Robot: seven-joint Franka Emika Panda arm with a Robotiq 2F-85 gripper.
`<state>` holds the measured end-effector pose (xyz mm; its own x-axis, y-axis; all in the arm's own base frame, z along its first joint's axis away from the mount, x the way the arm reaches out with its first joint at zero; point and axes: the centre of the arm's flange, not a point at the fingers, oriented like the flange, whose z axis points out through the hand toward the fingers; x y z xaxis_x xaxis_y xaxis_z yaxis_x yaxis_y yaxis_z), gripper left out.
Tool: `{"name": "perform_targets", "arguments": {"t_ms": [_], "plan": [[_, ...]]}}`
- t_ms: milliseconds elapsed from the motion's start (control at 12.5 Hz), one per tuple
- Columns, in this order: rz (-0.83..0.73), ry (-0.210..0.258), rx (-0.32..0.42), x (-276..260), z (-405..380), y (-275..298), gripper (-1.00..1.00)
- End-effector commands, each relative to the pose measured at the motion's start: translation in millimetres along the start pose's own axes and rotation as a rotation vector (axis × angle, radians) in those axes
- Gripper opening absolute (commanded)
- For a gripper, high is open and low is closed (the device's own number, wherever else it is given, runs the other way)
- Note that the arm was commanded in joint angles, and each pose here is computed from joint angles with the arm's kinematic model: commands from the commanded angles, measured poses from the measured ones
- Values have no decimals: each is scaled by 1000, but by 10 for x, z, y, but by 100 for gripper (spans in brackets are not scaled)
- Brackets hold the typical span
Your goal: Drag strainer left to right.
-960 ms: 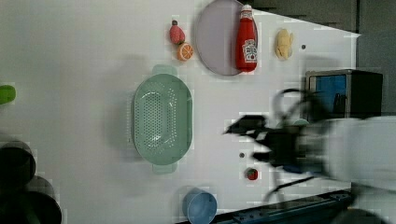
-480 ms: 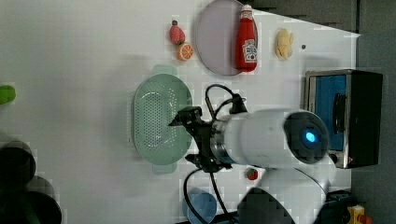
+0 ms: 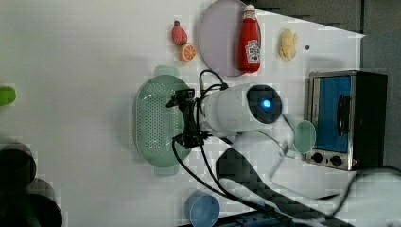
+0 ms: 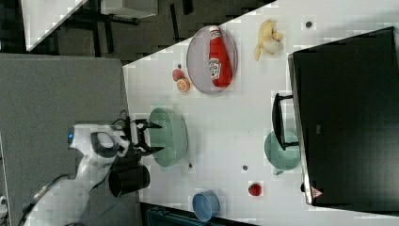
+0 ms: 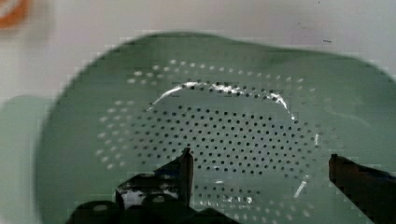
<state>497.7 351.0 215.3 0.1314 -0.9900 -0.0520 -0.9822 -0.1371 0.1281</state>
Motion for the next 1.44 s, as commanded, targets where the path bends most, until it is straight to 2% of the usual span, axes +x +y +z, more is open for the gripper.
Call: {"name": "perform_targets", "arguments": {"t_ms": [80, 480, 1040, 1440], "plan": [[86, -45, 44, 55, 240, -2, 100], [117, -2, 39, 512, 574, 67, 100], [152, 12, 67, 1054, 514, 273, 100], [146, 30, 59, 1607, 549, 403, 100]]}}
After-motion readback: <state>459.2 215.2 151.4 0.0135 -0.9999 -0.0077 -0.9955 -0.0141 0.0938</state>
